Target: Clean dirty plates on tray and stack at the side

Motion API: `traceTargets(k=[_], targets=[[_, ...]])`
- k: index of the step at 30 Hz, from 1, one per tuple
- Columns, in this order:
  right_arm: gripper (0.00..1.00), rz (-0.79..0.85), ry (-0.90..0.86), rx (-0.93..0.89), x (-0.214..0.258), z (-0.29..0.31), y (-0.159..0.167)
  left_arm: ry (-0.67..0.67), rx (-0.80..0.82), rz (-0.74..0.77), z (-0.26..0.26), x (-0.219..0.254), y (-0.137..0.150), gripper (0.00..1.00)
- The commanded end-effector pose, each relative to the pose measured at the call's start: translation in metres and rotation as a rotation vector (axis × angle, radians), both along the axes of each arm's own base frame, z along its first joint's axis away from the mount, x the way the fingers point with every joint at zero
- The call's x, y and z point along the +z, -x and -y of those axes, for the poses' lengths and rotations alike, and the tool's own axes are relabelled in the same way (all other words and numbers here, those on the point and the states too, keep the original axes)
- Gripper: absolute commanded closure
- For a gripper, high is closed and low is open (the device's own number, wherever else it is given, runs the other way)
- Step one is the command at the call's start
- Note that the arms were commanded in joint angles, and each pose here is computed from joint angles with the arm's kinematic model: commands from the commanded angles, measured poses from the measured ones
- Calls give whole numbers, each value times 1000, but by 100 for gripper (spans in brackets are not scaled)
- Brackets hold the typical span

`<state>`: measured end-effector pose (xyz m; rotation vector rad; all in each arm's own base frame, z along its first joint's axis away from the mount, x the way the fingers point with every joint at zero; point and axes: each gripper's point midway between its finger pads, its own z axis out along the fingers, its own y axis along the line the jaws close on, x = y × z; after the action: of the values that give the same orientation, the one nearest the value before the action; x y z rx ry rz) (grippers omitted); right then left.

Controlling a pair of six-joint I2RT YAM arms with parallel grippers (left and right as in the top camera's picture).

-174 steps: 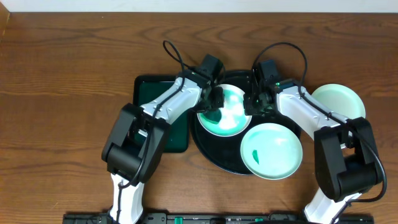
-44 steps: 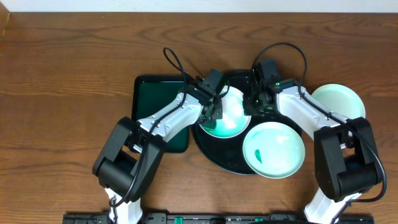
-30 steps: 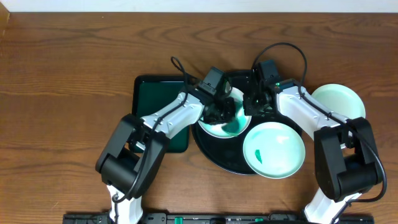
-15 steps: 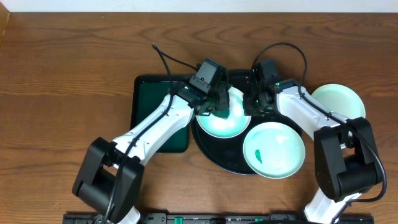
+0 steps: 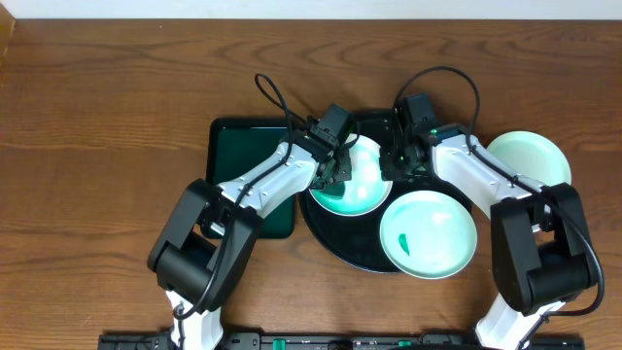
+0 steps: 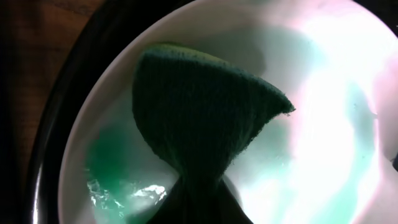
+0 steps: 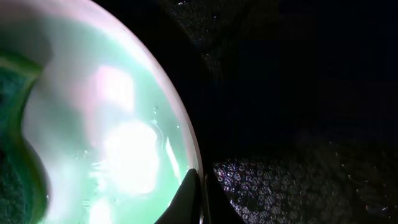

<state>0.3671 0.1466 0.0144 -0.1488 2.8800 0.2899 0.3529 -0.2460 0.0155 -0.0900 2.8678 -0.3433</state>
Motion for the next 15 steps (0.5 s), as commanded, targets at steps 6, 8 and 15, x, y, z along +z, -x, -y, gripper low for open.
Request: traceTargets(k=[6,8,15], targets=[[99,11,-16,21,5,-4,1,219,-116,-175,42,-11,33,92],[99,11,-16,21,5,-4,1,304,-150,-191,57,-2,35,93],[99,12,-17,27,5,-6,2,401,-192,-169,72,30,34,93]])
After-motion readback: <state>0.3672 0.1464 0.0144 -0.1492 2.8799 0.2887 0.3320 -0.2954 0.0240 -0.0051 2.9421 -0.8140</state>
